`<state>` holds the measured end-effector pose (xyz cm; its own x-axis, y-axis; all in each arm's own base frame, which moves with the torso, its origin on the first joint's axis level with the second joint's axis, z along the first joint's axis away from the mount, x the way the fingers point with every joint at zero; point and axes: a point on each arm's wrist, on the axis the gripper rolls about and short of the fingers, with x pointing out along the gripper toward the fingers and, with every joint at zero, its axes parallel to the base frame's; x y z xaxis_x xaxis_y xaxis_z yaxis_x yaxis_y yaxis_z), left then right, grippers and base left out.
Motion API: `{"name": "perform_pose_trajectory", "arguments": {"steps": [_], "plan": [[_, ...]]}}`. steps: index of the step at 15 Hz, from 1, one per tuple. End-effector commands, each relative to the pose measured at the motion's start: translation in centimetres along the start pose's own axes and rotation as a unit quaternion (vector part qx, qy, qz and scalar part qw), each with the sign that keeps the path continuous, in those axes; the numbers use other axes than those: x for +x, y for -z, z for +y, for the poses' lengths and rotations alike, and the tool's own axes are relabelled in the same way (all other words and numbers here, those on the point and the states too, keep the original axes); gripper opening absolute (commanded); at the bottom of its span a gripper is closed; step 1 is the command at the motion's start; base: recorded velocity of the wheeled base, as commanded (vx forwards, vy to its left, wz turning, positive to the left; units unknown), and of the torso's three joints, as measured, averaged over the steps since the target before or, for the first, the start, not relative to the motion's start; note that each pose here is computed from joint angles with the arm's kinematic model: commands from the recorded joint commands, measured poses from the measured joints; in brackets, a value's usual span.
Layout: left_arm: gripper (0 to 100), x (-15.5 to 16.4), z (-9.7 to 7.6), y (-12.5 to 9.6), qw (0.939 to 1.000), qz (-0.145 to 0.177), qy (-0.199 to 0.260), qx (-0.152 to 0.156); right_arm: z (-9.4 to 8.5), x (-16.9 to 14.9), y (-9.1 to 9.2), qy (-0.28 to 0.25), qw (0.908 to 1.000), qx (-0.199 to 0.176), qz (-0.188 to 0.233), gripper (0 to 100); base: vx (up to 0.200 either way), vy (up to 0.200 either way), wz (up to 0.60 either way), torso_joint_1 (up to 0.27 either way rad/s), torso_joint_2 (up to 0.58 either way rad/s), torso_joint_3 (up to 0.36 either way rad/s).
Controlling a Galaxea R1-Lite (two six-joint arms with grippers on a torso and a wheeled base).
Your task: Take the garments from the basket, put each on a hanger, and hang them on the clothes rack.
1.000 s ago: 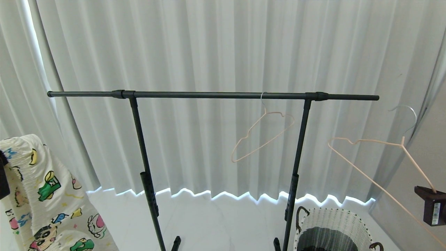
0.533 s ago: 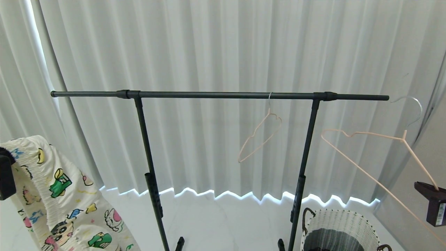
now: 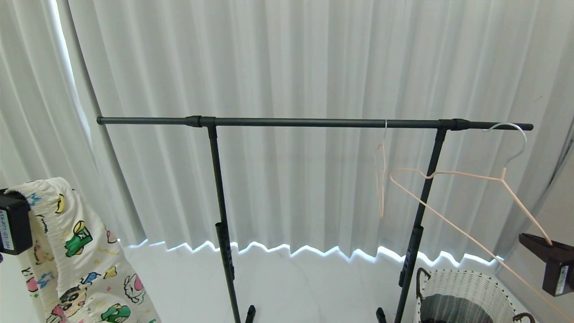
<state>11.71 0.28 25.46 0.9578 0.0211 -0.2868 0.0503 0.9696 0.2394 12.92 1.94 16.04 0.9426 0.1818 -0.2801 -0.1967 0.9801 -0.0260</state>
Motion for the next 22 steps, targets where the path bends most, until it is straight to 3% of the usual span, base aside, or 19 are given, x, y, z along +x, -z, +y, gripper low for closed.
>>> {"name": "perform_pose_trajectory", "arguments": {"steps": [1, 7, 11, 12, 16, 22], "plan": [[0, 0.3, 0.0, 0.0, 1.0, 0.005, 0.002, 0.0, 0.3, -0.1, -0.1, -0.01, 0.9999, -0.002, -0.004, 0, 0.0, 0.0, 0.0, 0.0, 0.0, 0.0], [0, 0.3, -0.5, -0.1, 0.9998, 0.0, 0.021, 0.007, 1.1, -0.3, -0.1, -0.042, 0.999, -0.01, -0.01, 0, 0.0, 0.0, 0.0, 0.0, 0.0, 0.0], [0, 1.4, -1.4, -0.5, 0.9983, 0.007, 0.056, 0.015, 2.3, 0.4, 0.4, -0.146, 0.9891, -0.016, 0.015, 0, 0.0, 0.0, 0.0, 0.0, 0.0, 0.0], [0, 1.7, -1.5, -0.5, 0.9982, 0.011, 0.058, 0.015, 2.5, 0.6, 0.5, -0.151, 0.9881, -0.016, 0.019, 0, 0.0, 0.0, 0.0, 0.0, 0.0, 0.0], [0, 4.9, -2.0, -2.5, 0.9976, 0.03, 0.059, -0.021, 4.5, 2.9, -0.2, -0.204, 0.9784, -0.032, -0.007, 0, 0.0, 0.0, 0.0, 0.0, 0.0, 0.0], [0, 6.8, -2.5, -2.2, 0.9981, 0.037, 0.045, -0.021, 4.6, 2.9, 0.4, -0.205, 0.9784, -0.029, 0.003, 0, 0.0, 0.0, 0.0, 0.0, 0.0, 0.0]]}}
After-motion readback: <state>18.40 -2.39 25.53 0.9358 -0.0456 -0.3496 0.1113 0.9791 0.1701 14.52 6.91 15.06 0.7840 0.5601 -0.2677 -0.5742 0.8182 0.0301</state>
